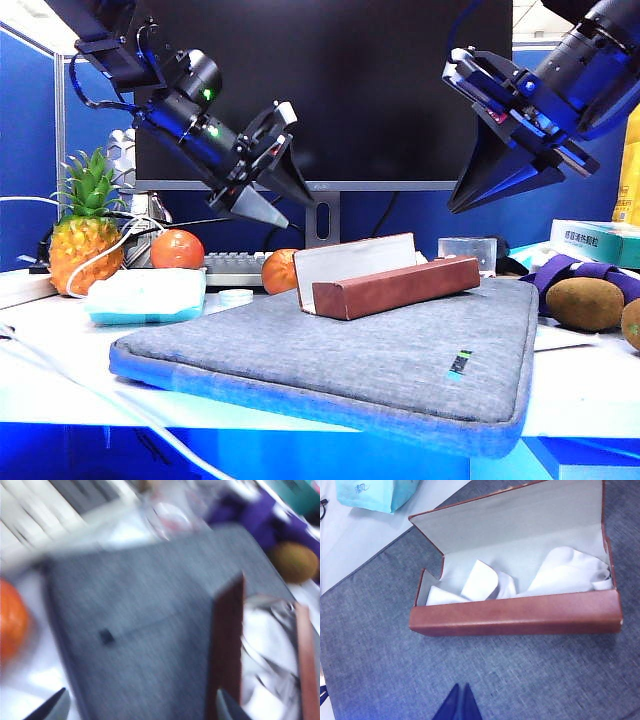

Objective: Close the glasses case.

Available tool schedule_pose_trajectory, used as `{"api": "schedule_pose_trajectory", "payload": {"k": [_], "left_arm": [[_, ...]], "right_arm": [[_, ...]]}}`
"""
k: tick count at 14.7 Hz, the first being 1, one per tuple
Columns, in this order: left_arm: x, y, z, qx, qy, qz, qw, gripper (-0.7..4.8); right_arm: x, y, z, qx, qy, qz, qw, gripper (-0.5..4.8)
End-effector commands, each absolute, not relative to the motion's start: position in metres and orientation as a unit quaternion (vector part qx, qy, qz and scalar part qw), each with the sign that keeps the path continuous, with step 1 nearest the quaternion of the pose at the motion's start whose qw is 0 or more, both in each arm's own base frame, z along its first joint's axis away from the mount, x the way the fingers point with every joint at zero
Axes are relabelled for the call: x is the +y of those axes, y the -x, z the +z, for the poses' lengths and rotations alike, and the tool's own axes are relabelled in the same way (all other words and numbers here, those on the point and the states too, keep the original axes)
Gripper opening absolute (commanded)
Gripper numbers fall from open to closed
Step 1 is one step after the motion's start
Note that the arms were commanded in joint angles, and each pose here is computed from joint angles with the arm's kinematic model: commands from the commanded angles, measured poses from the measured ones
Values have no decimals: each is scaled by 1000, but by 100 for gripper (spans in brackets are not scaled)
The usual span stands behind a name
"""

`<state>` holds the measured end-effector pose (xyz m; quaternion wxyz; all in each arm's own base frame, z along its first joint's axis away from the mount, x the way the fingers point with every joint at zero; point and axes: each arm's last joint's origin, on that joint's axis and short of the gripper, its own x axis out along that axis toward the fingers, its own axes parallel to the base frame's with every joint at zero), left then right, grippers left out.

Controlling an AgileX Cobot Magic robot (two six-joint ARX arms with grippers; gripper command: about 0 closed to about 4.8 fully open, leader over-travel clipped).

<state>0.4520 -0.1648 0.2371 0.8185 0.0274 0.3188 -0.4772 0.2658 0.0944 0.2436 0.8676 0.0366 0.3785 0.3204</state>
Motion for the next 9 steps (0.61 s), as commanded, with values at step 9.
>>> {"api": "schedule_pose_trajectory", "payload": {"k": [9], "left_arm": [[-208, -437, 201, 366, -64, -514, 773, 371]], "right_arm": [[95, -268, 246, 366, -34, 326, 871, -1]]}}
